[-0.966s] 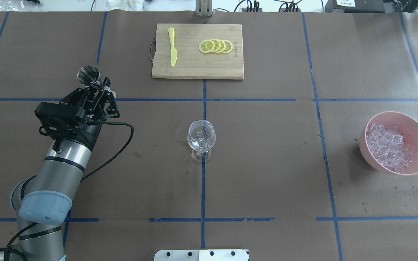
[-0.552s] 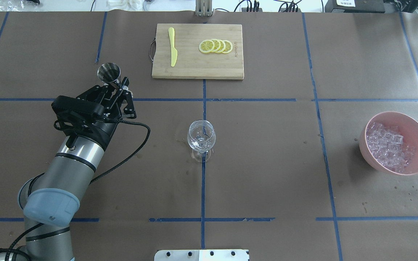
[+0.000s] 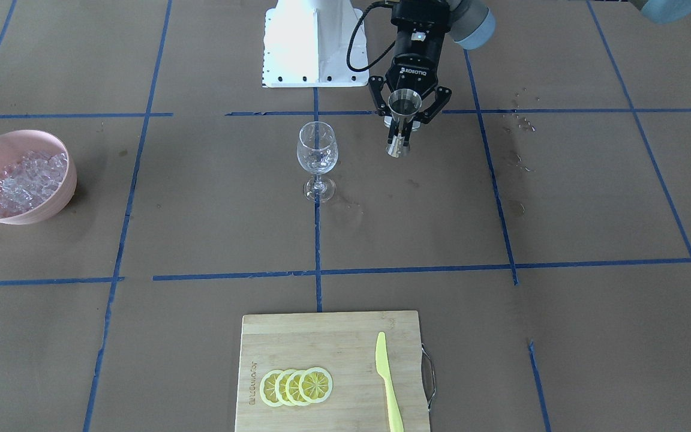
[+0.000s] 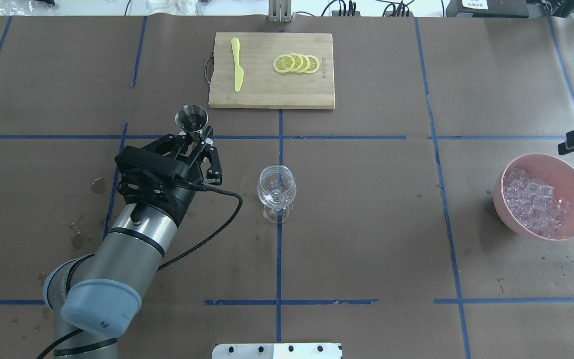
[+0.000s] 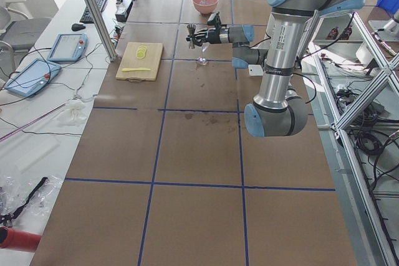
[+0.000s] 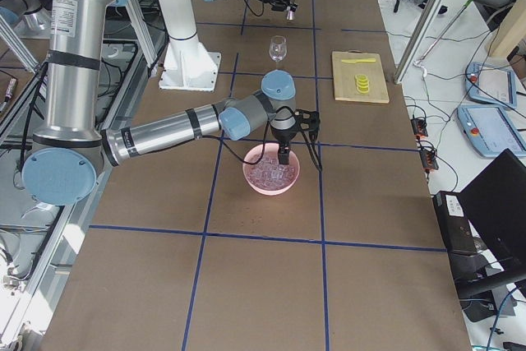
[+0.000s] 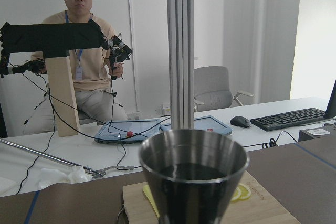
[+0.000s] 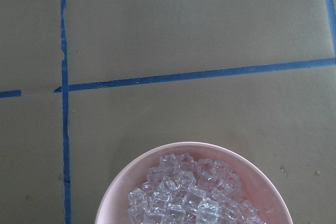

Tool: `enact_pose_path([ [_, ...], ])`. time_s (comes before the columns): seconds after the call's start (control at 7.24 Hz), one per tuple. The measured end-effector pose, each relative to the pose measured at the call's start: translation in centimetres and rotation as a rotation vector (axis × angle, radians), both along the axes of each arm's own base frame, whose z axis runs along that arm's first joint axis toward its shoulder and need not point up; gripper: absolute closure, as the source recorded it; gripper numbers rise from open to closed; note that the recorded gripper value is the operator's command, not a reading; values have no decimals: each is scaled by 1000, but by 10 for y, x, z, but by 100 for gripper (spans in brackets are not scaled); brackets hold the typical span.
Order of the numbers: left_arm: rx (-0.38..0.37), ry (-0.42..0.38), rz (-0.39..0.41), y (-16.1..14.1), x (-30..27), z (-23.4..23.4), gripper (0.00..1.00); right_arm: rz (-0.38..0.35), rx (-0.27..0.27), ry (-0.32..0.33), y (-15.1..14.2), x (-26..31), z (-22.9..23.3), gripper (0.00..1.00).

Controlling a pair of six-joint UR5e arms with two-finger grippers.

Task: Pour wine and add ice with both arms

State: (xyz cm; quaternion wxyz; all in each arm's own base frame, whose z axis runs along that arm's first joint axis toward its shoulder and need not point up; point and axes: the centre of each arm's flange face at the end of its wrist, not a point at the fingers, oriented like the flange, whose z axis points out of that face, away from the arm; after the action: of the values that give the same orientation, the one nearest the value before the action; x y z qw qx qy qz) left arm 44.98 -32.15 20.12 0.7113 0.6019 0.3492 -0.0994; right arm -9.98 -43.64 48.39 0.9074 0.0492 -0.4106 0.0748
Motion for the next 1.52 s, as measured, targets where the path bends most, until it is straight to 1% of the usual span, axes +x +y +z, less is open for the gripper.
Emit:
enact_pose_path([
  [0.14, 5, -57, 12, 4, 9, -5, 100, 1, -1, -2, 1, -4, 0, 0],
  [0.41, 39, -192, 33, 13, 24, -4, 100, 5, -17, -1, 2, -14, 0, 0],
  [0.69, 88, -312, 39, 20, 31, -5, 100, 4, -17, 15, 3, -23, 1, 0],
  [1.1, 164, -481, 30, 31, 51, -16, 100, 2, -19, 18, 3, -25, 3, 0],
  [1.52, 232, -657, 35, 32, 60, -17, 100, 1, -22, 18, 3, -26, 4, 0],
])
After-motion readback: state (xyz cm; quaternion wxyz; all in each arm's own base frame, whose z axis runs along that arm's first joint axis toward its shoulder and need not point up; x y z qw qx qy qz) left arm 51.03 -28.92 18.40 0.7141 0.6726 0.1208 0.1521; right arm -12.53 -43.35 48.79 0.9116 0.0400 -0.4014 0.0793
